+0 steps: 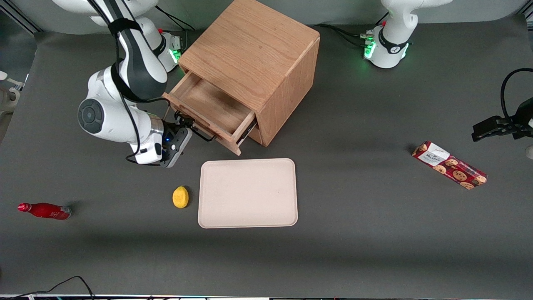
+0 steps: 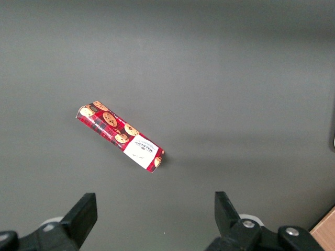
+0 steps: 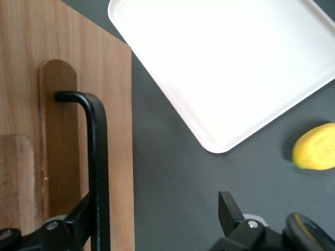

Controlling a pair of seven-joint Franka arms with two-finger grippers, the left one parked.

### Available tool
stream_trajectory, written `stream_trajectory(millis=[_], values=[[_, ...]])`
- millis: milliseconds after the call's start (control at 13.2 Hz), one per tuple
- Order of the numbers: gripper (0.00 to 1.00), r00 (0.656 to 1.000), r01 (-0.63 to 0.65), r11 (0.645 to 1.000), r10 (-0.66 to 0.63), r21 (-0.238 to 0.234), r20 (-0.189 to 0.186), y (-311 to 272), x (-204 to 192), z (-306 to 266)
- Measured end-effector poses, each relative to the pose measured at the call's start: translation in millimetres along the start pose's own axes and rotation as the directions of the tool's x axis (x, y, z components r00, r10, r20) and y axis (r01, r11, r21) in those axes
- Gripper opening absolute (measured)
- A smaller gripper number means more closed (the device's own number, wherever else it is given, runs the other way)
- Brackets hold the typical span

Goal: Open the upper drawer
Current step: 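Pull the upper drawer outward from the cabinet with the right gripper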

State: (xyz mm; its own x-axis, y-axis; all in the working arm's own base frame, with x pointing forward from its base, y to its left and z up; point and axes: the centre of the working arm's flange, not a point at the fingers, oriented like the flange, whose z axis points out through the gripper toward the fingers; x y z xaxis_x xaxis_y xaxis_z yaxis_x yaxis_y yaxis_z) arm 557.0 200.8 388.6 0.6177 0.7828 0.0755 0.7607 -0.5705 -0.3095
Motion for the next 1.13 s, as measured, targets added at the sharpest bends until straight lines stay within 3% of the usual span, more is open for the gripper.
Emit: stream_trajectory(millis=[1132], values=[[1.00, 0.997, 0.075, 0.995, -0.077, -0.061, -0.029, 70.9, -0.3, -19.9]])
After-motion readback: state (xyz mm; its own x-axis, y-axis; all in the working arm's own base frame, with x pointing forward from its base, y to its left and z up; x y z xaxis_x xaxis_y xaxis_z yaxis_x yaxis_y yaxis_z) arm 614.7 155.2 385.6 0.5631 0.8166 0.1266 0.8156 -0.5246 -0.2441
